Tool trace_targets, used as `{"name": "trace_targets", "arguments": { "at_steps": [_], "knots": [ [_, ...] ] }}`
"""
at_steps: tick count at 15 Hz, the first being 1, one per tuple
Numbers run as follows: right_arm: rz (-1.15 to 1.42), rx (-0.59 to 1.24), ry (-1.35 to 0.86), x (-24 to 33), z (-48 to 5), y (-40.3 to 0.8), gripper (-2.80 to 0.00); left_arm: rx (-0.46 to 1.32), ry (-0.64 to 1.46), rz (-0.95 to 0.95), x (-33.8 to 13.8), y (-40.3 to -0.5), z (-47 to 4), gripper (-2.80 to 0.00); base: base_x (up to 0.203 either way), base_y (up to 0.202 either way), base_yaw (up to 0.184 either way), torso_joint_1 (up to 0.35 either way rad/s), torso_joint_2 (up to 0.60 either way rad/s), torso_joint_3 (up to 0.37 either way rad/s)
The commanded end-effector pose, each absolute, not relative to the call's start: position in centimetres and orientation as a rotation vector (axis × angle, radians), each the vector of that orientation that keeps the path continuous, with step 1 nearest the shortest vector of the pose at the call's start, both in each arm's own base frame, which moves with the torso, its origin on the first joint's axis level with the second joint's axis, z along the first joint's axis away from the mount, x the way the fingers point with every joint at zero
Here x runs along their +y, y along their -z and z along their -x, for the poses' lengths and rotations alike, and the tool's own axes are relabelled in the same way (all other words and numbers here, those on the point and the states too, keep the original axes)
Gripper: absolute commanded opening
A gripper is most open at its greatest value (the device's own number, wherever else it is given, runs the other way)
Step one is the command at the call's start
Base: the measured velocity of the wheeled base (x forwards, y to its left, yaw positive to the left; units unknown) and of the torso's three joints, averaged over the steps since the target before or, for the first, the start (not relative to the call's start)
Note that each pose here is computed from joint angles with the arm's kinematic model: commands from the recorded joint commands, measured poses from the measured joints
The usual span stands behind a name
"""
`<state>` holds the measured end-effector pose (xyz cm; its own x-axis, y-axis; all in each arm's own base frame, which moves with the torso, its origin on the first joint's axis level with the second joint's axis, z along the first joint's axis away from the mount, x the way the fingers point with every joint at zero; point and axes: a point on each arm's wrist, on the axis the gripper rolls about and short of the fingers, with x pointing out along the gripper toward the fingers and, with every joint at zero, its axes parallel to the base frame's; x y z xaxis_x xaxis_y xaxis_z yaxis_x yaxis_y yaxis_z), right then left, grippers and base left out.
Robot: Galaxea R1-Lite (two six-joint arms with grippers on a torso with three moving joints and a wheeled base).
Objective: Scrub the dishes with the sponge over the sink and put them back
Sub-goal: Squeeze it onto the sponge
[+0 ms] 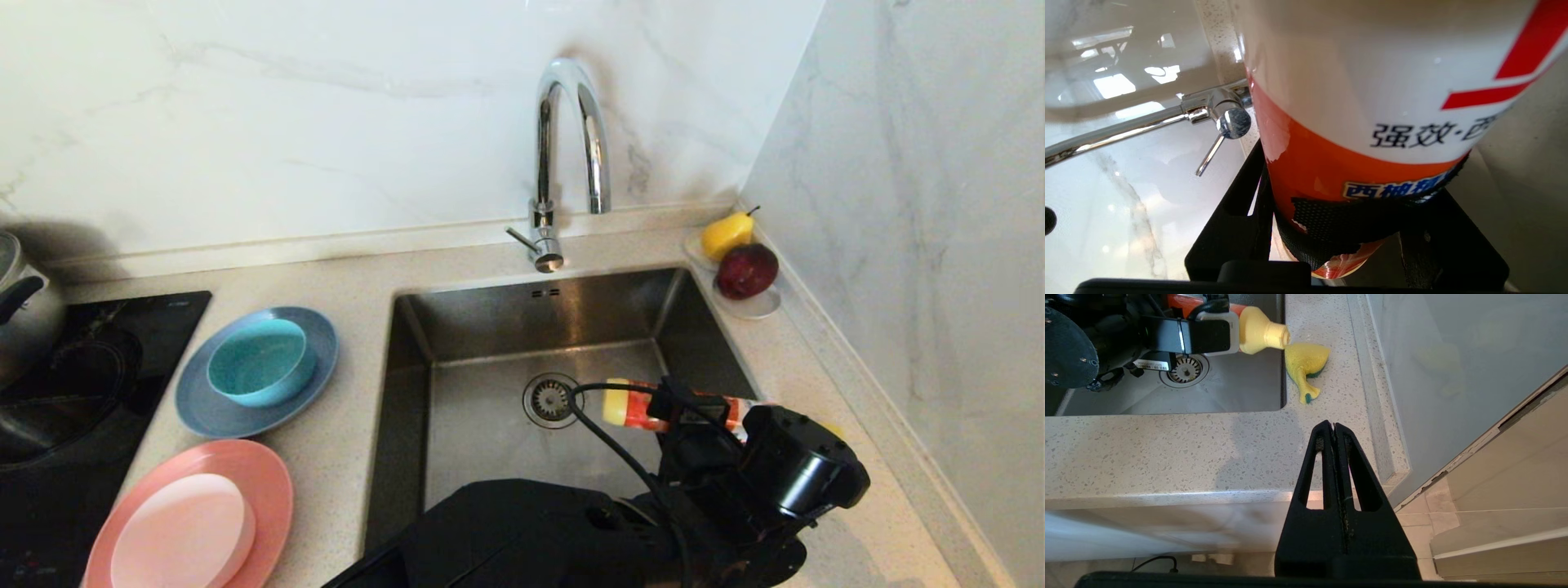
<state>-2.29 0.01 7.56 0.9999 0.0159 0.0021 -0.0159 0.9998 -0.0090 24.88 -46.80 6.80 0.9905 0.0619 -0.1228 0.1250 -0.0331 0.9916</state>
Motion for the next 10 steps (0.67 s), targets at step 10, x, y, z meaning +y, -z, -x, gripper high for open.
{"name": "trace_targets", "arguments": {
  "at_steps": [10],
  "knots": [
    [0.009,-0.003,-0.017,0.01,2.29,-7.56,-2.80,0.151,0.053,-1.687,-46.86,-6.30,-24.91,-2.80,0.000,0.000,0.000,0.000,0.00,0.000]
  ]
}}
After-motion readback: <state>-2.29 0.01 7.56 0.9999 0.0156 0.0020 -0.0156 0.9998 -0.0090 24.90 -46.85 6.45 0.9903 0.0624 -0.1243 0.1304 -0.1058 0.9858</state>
